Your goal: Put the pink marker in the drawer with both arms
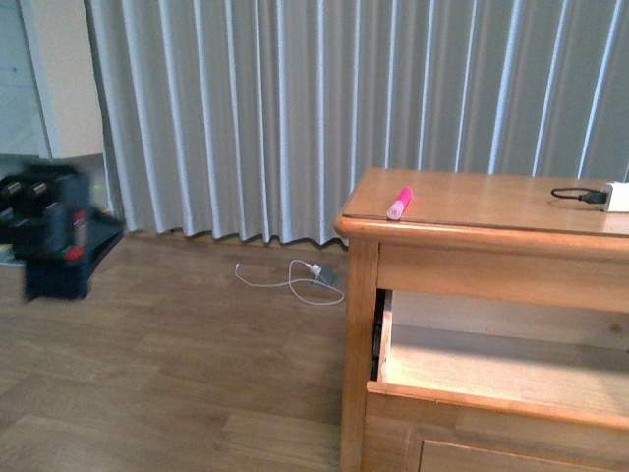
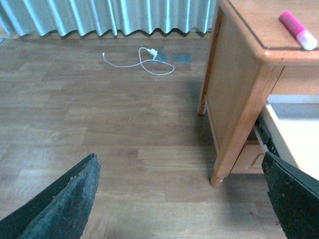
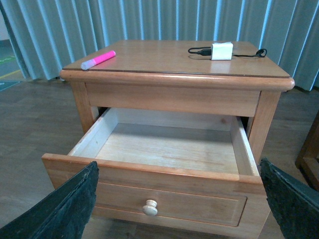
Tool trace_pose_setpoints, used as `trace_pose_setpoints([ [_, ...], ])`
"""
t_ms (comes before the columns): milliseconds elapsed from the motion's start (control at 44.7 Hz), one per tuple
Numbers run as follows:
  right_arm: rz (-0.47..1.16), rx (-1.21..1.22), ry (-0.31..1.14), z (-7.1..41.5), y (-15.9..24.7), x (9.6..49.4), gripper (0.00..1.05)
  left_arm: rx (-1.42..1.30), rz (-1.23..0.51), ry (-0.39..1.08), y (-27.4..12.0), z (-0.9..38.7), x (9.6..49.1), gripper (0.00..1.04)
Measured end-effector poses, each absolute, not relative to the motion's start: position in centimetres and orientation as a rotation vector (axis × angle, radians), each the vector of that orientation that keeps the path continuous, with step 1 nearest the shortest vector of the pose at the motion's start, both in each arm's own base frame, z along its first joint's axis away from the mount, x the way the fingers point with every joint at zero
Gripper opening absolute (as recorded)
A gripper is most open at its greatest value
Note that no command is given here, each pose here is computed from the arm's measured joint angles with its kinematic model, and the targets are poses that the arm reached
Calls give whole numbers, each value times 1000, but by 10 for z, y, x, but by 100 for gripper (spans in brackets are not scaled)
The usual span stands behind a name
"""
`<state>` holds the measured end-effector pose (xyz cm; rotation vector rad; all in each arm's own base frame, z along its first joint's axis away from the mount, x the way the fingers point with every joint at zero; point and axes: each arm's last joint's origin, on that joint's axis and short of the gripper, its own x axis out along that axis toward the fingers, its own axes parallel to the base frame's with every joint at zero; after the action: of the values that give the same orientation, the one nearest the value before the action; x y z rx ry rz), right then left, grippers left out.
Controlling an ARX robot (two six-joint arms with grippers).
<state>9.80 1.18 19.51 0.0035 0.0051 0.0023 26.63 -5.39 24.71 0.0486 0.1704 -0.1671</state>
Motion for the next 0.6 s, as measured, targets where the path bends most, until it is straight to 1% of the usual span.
trace_pose_setpoints([
  [112,2,3,5,195,12,98,96,90,-219,146,-83,264,313,99],
  [268,2,3,5,195,12,98,96,107,-280,145,-116,274,350,99],
  [336,2,3,5,195,12,98,96,113,-302,149,-138,278,372,99],
  [470,2,4,5,195,12,98,96,118,-327,155,-165,280,400,99],
  [604,2,3,5,195,12,98,96,126,-351,163,-201,280,435,99],
])
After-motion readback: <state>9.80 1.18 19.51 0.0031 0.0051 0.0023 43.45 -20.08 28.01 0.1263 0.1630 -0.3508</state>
